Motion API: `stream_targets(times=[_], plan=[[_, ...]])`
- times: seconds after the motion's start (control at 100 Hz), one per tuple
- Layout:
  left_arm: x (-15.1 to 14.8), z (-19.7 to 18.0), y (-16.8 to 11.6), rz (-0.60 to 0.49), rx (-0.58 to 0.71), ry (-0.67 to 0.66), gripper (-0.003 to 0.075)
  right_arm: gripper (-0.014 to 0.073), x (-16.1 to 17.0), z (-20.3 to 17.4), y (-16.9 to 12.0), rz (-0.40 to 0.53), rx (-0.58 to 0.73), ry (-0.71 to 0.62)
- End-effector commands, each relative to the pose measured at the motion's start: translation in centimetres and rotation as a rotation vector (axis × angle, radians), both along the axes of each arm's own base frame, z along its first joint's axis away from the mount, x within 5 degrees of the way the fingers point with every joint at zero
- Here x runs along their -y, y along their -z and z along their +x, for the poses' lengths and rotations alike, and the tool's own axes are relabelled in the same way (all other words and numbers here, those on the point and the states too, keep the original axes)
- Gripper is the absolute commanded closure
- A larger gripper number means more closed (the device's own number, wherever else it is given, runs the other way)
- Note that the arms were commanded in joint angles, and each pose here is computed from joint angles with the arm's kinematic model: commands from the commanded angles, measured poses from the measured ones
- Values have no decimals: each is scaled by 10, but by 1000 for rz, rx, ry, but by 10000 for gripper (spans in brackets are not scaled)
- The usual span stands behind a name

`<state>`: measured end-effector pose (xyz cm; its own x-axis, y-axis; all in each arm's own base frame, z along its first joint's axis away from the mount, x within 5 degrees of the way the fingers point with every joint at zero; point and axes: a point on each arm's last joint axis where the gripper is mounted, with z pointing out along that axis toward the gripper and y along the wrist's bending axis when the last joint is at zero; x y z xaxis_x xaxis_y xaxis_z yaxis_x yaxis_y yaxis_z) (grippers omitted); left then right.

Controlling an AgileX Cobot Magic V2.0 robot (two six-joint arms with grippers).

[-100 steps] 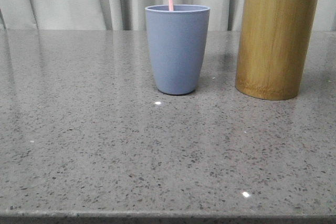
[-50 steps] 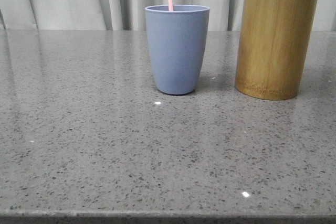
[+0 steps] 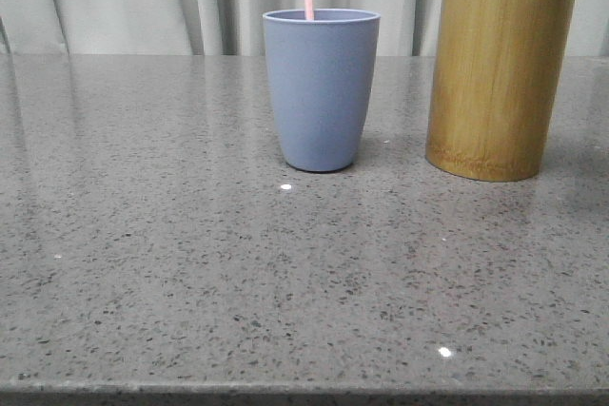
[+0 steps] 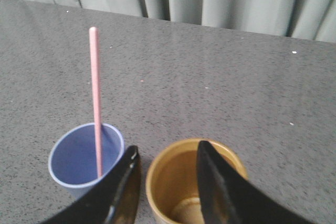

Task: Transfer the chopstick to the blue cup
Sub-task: 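Move the chopstick over the blue cup and lower it inside, then open the right gripper to release the chopstick and raise it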

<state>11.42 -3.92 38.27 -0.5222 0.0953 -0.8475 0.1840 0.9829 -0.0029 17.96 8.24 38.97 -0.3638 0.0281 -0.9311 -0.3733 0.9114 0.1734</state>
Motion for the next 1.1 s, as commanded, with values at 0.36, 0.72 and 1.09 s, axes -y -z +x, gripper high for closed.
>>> stream_targets(times=[0.36,0.72,1.09], plan=[[6,2,6,-59,134,69,513,447,37,-54,5,60,171,89],[-6,-23,22,-115,242,110,739,661,49,-89,34,76,211,90],[-17,-41,49,-131,273,120,739,661,58,-115,63,104,281,92]])
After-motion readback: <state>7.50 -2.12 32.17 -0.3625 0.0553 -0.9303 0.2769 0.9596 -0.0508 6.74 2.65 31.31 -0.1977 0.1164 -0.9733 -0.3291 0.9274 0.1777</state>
